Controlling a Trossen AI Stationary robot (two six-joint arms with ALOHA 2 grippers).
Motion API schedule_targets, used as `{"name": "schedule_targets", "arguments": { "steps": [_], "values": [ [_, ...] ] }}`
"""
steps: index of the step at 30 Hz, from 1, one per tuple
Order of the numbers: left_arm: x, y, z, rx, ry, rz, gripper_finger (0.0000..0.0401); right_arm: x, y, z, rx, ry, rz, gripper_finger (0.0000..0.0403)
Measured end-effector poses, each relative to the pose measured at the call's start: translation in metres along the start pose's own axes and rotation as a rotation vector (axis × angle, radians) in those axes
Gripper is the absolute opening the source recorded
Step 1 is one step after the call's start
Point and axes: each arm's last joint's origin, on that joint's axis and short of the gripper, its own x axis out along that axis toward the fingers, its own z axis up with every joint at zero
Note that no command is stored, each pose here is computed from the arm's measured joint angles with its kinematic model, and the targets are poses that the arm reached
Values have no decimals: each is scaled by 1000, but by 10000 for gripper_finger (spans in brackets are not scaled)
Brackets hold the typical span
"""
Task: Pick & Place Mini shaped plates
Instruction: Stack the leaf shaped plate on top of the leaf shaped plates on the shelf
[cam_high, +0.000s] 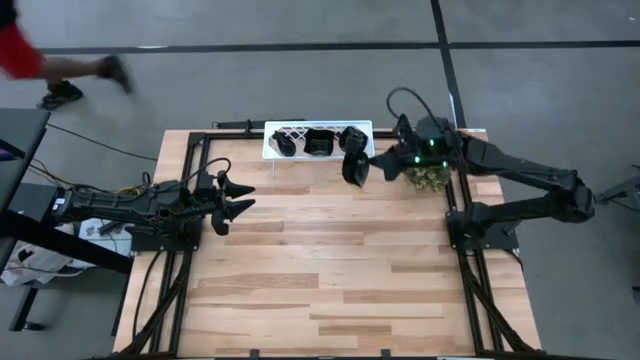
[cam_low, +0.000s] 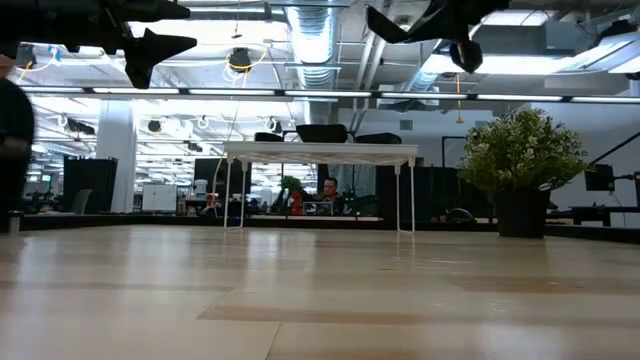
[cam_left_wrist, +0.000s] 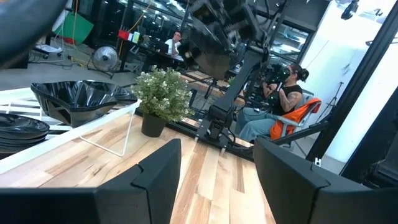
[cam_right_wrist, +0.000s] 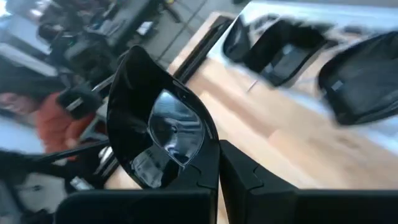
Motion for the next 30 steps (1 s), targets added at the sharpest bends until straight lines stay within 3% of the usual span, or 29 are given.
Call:
{"name": "schedule_targets", "arguments": {
  "steps": [9,16,30],
  "values": [
    [0,0,0,3,0,0,204,7,-1,56,-38,41,-161,0],
    [0,0,0,4,0,0,204,27,-18,85,-27,81,-260,0],
    [0,0,0,4,0,0,204,58,-75,89,156,232,-471,0]
  ]
}}
